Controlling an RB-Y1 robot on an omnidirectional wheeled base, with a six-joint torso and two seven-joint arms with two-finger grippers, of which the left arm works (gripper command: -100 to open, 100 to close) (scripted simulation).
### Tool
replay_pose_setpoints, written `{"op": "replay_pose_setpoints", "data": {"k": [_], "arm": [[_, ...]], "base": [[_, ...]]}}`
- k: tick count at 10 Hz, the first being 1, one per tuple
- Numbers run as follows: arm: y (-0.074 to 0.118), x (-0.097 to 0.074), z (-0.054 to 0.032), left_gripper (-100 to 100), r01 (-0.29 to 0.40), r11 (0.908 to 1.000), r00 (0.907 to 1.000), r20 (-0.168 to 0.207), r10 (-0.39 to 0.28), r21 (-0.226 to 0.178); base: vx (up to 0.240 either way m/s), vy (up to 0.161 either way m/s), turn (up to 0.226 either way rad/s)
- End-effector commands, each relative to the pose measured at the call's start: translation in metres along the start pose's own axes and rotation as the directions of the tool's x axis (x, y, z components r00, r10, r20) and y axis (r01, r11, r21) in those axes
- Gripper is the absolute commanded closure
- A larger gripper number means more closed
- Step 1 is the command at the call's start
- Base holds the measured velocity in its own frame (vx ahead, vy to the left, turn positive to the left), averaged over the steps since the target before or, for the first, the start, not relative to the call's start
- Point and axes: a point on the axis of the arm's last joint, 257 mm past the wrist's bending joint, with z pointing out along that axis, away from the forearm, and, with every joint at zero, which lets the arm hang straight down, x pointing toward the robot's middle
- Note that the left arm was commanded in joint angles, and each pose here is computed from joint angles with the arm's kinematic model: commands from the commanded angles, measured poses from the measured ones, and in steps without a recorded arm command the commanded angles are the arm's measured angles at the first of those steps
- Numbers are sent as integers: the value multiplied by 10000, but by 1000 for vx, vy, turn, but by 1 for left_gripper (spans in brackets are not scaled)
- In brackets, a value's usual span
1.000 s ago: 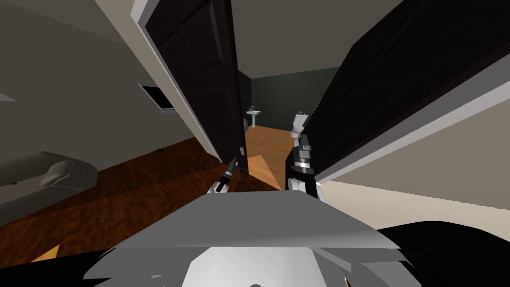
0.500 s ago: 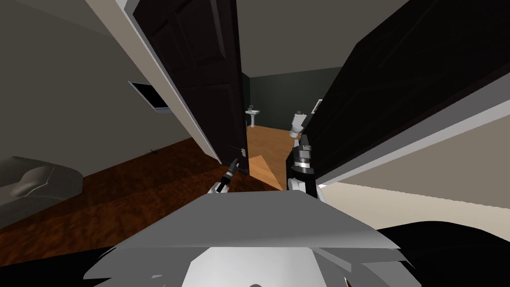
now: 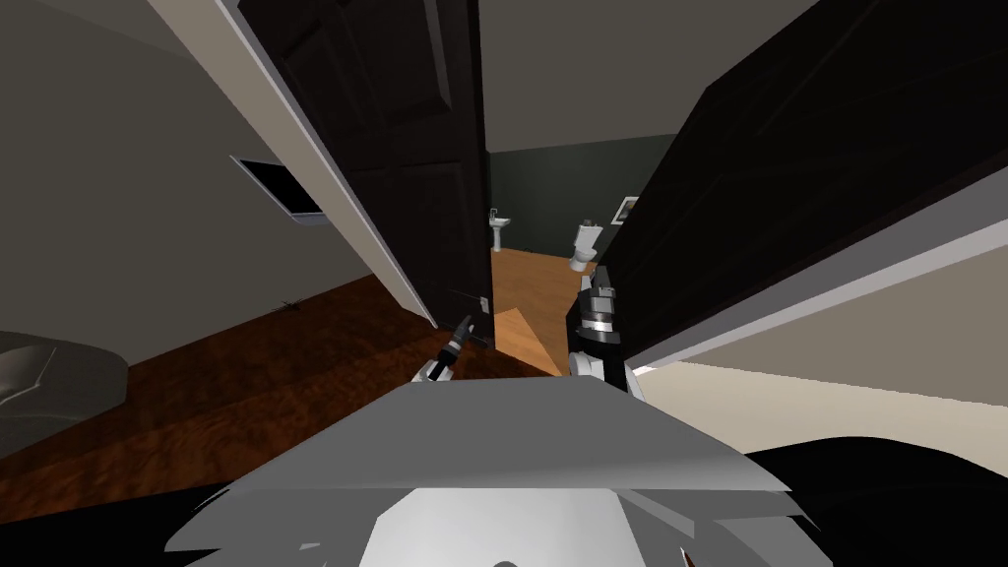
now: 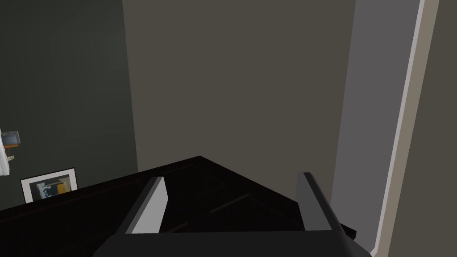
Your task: Push the door open
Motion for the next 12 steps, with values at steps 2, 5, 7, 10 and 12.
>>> {"op": "replay_pose_setpoints", "data": {"k": [2, 5, 7, 10, 12], "arm": [[75, 44, -8, -100, 80, 9998, 9998, -155, -83, -161], [63, 38, 5, -100, 62, 9999, 10000, -62, -63, -121], [74, 50, 11, -100, 67, 9999, 10000, 16, -67, -124], [89, 69, 19, -100, 74, 9999, 9999, 129, -72, -131], [91, 74, 19, -100, 82, 9999, 9999, 138, -80, -133]], "base": [[56, 67, -60], [99, -7, -26], [210, -47, -33], [195, -72, -38], [149, -26, -15]]}}
